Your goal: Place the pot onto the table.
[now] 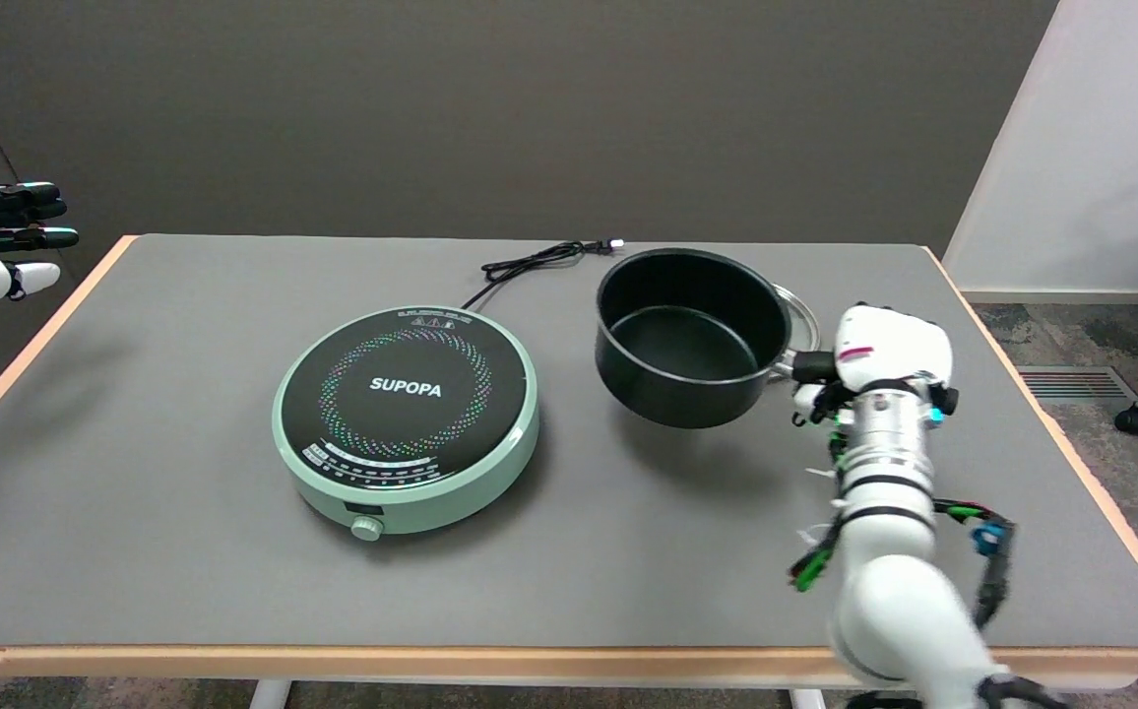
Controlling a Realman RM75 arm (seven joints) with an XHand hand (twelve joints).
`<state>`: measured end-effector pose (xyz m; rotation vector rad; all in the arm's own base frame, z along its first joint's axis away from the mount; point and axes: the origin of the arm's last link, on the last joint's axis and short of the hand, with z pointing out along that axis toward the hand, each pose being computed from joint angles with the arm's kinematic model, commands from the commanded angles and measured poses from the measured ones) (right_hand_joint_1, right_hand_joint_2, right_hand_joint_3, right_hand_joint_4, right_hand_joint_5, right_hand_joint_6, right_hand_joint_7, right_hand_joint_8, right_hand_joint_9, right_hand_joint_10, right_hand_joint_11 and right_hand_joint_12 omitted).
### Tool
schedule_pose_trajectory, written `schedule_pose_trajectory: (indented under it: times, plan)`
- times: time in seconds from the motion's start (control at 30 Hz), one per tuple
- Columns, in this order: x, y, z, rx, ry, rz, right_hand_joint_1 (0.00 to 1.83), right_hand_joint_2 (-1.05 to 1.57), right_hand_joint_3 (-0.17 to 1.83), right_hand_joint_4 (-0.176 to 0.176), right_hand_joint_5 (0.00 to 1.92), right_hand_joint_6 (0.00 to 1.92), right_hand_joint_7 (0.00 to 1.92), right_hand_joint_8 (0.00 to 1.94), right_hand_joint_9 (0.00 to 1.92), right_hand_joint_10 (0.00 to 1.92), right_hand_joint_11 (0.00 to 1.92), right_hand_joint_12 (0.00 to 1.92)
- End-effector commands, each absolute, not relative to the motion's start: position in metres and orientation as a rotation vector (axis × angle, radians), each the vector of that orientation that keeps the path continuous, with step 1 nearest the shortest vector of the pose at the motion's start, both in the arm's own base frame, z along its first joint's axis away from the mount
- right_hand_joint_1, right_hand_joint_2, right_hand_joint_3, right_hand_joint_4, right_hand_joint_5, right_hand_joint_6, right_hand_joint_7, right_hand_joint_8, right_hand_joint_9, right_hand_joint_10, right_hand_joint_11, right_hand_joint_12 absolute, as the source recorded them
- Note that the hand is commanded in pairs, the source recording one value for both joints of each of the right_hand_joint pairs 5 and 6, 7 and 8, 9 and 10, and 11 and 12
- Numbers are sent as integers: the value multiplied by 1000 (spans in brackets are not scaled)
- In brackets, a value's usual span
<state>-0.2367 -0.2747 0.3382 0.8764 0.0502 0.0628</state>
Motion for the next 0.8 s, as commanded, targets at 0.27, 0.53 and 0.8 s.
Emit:
schedule_pose_trajectory:
  times: [0.27,0.53,0.8]
  plan:
    - [-212,-189,218,663,411,-18,1132,908,658,-46,1884,1884,1884,1884,1884,1884,1884,1884]
    - [-230,-160,225,595,366,-16,1128,907,664,-46,1881,1881,1881,1881,1881,1881,1881,1881]
    - [-243,-164,255,552,308,-45,1122,906,673,-47,1880,1880,1880,1880,1880,1880,1880,1880]
